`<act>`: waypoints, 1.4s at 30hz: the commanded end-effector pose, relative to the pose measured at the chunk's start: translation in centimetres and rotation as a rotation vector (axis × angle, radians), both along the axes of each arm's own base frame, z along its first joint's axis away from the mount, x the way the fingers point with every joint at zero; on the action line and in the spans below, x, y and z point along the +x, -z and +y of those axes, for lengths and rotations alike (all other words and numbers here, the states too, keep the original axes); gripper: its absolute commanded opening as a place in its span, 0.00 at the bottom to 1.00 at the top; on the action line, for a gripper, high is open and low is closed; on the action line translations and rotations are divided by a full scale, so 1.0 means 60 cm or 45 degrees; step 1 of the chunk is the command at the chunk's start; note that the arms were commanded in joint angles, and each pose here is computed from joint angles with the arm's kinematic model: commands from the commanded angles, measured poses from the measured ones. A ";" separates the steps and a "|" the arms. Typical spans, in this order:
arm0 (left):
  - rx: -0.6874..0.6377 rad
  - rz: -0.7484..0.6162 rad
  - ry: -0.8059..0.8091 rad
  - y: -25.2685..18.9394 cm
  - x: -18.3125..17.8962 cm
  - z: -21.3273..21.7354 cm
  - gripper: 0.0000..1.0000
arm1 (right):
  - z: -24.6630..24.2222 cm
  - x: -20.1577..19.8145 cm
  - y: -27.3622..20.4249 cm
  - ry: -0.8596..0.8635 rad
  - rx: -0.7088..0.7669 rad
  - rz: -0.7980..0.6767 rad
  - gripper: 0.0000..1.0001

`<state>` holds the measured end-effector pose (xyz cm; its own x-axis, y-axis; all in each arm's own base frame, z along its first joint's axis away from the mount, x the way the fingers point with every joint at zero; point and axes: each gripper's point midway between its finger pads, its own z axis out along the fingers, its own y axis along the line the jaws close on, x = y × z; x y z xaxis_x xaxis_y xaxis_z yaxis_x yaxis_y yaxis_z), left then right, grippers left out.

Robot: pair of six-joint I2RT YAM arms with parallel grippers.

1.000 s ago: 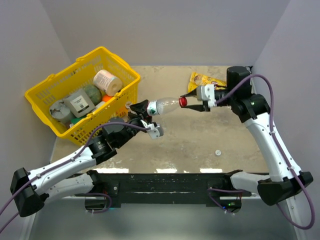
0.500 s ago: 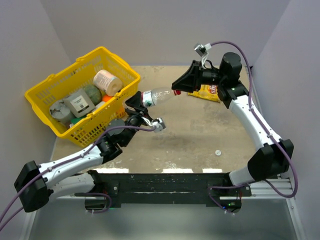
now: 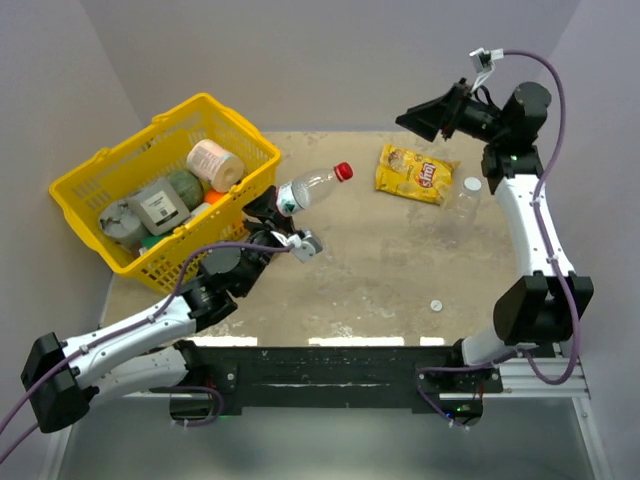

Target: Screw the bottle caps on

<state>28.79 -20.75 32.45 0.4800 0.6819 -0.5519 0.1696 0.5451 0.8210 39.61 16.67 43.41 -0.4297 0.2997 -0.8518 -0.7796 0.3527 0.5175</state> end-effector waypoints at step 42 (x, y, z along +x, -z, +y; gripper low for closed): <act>-0.660 0.199 0.126 -0.103 0.082 -0.171 0.00 | 0.098 -0.105 -0.109 -0.018 0.267 -0.207 0.77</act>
